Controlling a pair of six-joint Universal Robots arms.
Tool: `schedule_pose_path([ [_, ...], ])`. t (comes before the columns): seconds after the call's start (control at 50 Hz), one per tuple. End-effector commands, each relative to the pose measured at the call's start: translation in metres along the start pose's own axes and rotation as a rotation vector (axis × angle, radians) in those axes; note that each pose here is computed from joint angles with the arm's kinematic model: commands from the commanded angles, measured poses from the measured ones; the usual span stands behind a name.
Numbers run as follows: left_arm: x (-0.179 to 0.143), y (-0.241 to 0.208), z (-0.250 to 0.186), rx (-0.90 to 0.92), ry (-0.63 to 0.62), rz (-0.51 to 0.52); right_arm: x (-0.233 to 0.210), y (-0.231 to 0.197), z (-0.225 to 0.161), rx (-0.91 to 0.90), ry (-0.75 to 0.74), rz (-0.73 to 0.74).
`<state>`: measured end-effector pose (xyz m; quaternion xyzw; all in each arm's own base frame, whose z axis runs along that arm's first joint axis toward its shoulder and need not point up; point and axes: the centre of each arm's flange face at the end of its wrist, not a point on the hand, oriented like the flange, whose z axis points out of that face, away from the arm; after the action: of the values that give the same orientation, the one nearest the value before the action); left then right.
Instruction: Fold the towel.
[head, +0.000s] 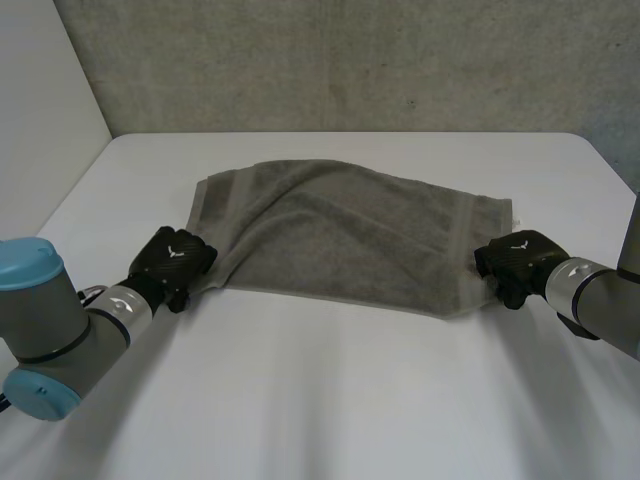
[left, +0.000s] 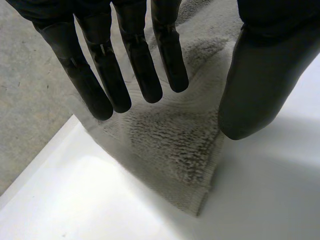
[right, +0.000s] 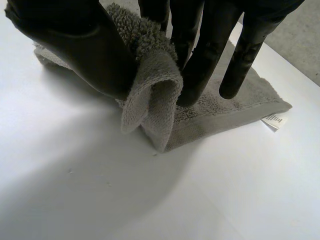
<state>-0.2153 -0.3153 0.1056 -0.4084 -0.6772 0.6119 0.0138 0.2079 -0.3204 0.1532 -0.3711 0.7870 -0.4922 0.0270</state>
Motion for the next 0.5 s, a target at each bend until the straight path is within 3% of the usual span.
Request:
schedule_pose_path([
  [0.02,0.004,-0.002,-0.002,0.002,0.011,-0.005,0.0,0.001,0.0,0.0,-0.003,0.002],
  [0.5,0.009,-0.012,0.02,0.053,0.014,0.02,-0.002,0.001,0.001,0.008,-0.002,-0.004],
])
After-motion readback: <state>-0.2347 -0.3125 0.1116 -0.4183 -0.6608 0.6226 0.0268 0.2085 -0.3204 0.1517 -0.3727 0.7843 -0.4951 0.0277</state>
